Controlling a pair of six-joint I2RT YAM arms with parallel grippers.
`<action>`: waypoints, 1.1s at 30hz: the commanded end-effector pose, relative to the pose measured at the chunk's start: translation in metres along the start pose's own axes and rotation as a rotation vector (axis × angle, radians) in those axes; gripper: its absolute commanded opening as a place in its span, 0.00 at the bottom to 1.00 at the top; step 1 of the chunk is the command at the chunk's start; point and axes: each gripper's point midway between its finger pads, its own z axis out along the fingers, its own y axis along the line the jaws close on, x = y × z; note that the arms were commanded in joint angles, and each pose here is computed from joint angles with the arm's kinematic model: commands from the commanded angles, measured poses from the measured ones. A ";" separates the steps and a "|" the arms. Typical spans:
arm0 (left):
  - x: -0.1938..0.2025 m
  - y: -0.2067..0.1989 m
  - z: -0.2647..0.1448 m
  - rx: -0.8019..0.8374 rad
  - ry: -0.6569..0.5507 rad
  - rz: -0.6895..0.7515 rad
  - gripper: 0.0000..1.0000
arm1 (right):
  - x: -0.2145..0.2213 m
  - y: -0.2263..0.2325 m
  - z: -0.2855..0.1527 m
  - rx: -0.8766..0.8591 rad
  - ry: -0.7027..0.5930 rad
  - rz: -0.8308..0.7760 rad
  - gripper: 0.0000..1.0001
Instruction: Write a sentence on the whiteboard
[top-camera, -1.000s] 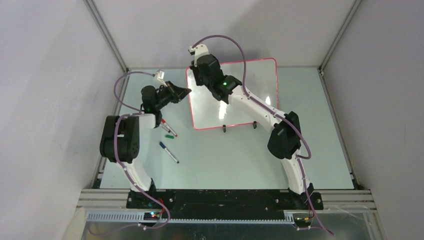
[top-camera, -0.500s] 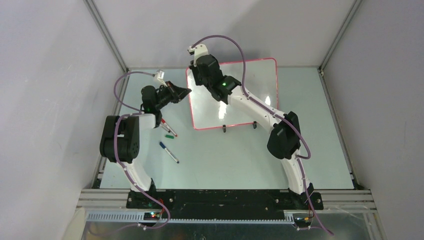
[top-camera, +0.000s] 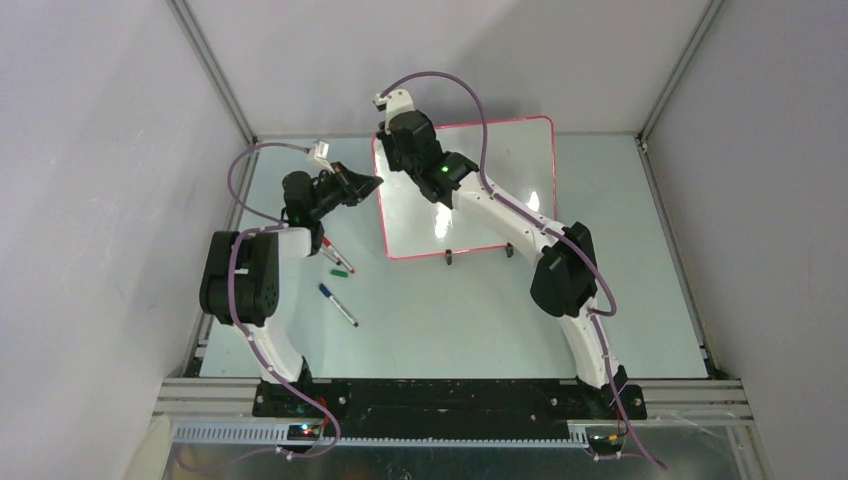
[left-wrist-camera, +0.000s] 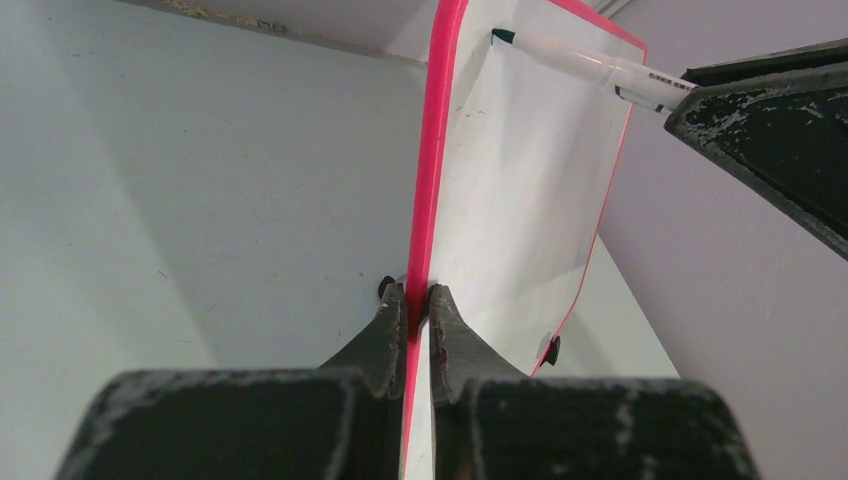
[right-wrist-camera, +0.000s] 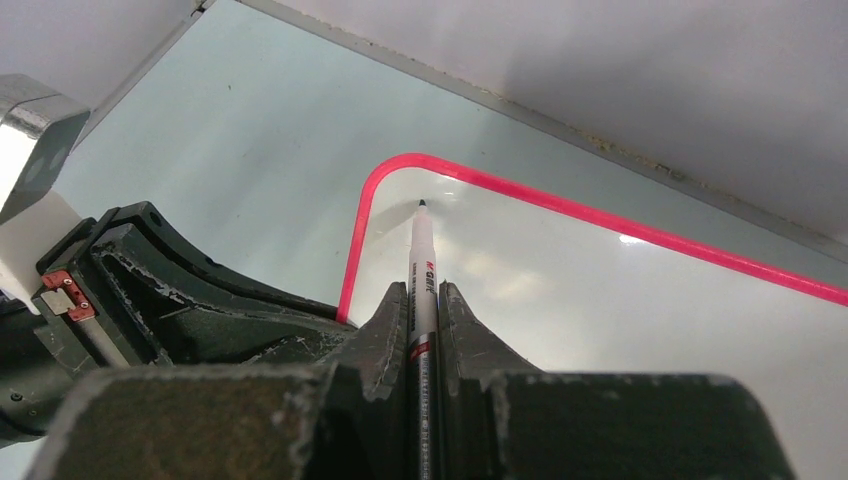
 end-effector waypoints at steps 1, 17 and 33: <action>-0.011 -0.016 0.003 0.044 -0.025 0.049 0.00 | -0.029 0.001 -0.002 0.010 -0.077 0.007 0.00; -0.012 -0.018 0.003 0.044 -0.024 0.065 0.00 | -0.020 0.000 -0.006 0.012 -0.039 -0.051 0.00; -0.012 -0.017 0.002 0.043 -0.025 0.066 0.00 | -0.029 -0.002 -0.013 0.011 -0.077 -0.043 0.00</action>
